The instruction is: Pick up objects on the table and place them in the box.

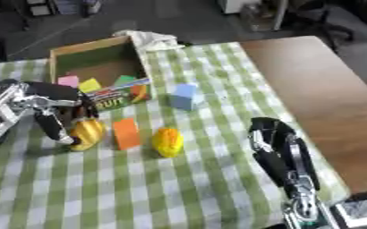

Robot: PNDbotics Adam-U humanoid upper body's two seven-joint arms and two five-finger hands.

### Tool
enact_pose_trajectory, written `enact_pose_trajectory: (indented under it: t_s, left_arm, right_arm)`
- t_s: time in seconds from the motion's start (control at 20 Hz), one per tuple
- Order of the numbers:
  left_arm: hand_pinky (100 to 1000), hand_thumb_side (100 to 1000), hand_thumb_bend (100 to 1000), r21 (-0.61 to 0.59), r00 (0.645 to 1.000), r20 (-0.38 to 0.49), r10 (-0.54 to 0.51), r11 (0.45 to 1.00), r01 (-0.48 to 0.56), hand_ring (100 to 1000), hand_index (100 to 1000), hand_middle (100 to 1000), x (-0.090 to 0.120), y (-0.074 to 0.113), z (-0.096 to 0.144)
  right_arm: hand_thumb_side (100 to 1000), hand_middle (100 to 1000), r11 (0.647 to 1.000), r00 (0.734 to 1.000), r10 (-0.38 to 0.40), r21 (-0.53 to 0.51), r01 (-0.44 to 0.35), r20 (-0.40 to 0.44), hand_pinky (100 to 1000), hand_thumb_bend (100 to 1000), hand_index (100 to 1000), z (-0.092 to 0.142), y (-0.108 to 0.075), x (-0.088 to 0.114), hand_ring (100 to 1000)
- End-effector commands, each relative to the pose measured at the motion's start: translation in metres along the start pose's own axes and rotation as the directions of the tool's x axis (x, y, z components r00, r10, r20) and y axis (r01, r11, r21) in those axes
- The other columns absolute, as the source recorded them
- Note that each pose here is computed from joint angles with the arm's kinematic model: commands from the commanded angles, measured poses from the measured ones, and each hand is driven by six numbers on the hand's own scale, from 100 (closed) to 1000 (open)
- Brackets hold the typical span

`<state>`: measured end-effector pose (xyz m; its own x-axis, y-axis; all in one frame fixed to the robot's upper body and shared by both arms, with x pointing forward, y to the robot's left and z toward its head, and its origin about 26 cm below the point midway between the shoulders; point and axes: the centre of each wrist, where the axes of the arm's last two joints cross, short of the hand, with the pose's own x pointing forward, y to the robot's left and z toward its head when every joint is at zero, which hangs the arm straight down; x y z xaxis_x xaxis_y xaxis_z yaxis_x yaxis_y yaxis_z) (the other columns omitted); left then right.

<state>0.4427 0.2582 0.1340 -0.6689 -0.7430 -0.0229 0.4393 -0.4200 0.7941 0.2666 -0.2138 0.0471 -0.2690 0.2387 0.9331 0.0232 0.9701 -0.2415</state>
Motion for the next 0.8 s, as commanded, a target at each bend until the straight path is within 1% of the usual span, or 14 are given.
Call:
enact_pose_trajectory:
  t_s: [0.05, 0.15, 0.25, 0.45, 0.55, 0.65, 0.75, 0.8]
  left_arm:
    - [309, 131, 297, -0.095, 0.993, 0.086, -0.079, 0.992, 0.088, 445, 702, 500, -0.003, 0.005, 0.008]
    - [259, 135, 246, -0.075, 0.991, 0.106, -0.077, 0.994, 0.086, 401, 652, 446, -0.001, 0.010, 0.013]
    - [238, 139, 223, -0.048, 0.989, 0.127, -0.078, 0.995, 0.084, 384, 631, 423, 0.003, 0.018, 0.022]
    - [224, 143, 212, 0.042, 0.986, 0.142, -0.087, 0.996, 0.082, 376, 626, 414, 0.009, 0.046, 0.053]
    - [224, 142, 225, 0.106, 0.988, 0.122, -0.091, 0.991, 0.078, 377, 629, 416, 0.010, 0.061, 0.072]
    - [226, 138, 246, 0.172, 0.994, 0.080, -0.075, 0.983, 0.061, 380, 634, 421, 0.008, 0.074, 0.086]
    - [236, 135, 267, 0.235, 0.999, 0.018, -0.041, 0.971, 0.035, 390, 647, 433, 0.001, 0.081, 0.091]
    - [238, 135, 268, 0.266, 1.000, -0.016, -0.018, 0.964, 0.021, 392, 649, 435, -0.004, 0.082, 0.089]
  right_arm:
    - [532, 577, 1.000, 1.000, 0.007, -0.004, -0.007, 0.020, 643, 100, 693, -0.004, -0.003, 0.005, 588]
    - [532, 577, 1.000, 1.000, 0.008, -0.004, -0.008, 0.019, 643, 100, 693, -0.004, -0.003, 0.005, 588]
    - [532, 577, 1.000, 1.000, 0.010, -0.005, -0.010, 0.018, 643, 100, 693, -0.003, -0.003, 0.005, 588]
    - [533, 577, 1.000, 1.000, 0.012, -0.008, -0.012, 0.015, 643, 100, 693, -0.003, -0.004, 0.004, 588]
    - [533, 577, 1.000, 1.000, 0.013, -0.008, -0.013, 0.014, 643, 100, 693, -0.003, -0.004, 0.004, 587]
    - [533, 577, 1.000, 1.000, 0.014, -0.009, -0.014, 0.011, 643, 100, 693, -0.003, -0.004, 0.003, 587]
    - [534, 577, 1.000, 1.000, 0.015, -0.009, -0.015, 0.009, 643, 100, 693, -0.002, -0.004, 0.003, 587]
    - [534, 577, 1.000, 1.000, 0.014, -0.008, -0.014, 0.009, 643, 100, 693, -0.002, -0.004, 0.003, 587]
